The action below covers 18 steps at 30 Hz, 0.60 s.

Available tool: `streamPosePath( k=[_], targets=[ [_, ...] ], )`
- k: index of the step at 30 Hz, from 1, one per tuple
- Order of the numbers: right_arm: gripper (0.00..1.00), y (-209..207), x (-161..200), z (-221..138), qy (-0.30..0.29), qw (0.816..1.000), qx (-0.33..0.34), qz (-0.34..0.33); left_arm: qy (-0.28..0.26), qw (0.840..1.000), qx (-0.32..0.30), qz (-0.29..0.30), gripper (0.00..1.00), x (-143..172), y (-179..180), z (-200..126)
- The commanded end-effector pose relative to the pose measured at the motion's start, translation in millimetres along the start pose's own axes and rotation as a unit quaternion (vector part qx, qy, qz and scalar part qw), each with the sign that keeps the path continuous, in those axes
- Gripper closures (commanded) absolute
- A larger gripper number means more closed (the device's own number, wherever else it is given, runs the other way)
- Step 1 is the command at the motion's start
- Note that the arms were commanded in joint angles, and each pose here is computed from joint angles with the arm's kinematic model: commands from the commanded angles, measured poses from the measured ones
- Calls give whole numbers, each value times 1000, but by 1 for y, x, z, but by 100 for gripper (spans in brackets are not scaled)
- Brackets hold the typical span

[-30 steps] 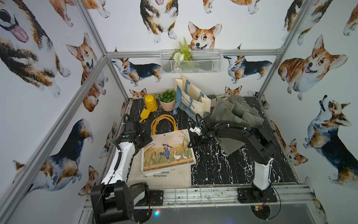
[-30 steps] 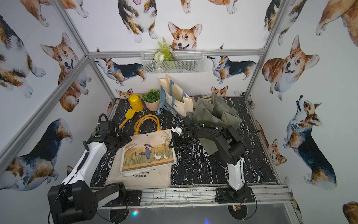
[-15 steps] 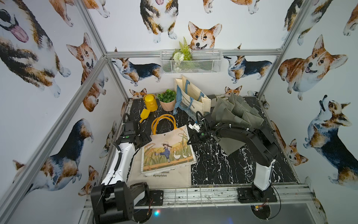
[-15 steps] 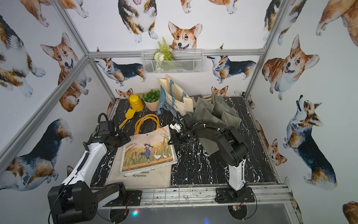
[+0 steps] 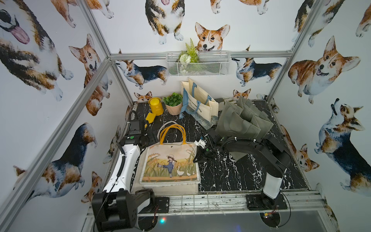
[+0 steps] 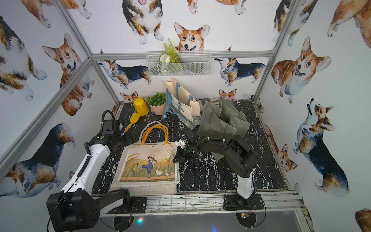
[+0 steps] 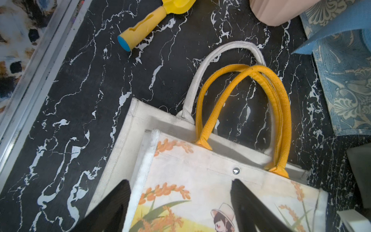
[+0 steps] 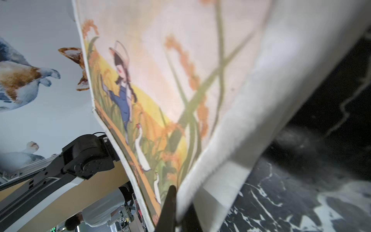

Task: Put away the canvas bag
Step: Adjust the canvas bag at the center of the board.

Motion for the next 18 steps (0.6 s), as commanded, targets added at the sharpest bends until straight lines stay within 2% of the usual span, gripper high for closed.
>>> streamPosePath(
  k=[1,3,6,11,14,18],
  targets=[
    [78,-7,0,6,-2,1000,18,7,29,1000,6,1,22,13,-1,5],
    [75,-11,2,-2,5,997,70,-12,42,999,5,-14,23,21,0,8],
    [62,-11,0,-31,-23,984,160,-76,51,997,4,-49,26,32,3,11],
    [55,9,0,-70,-84,958,200,-190,86,991,30,-95,33,60,-2,27],
    [50,20,-4,-92,-125,933,230,-246,96,991,32,-86,34,74,-10,38],
    [38,32,-12,-125,-169,893,279,-309,109,990,16,-85,34,83,-9,63]
  ],
)
Point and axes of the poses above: each gripper's point midway between its finger pads, its own z axis out along the fingers, its own y axis along the line the jaws close on, x = y × z, the point moved 5 cm from there along -z, back along the fingers, and after that the axes turned 5 degrees about -z, right-handed, at the moved point
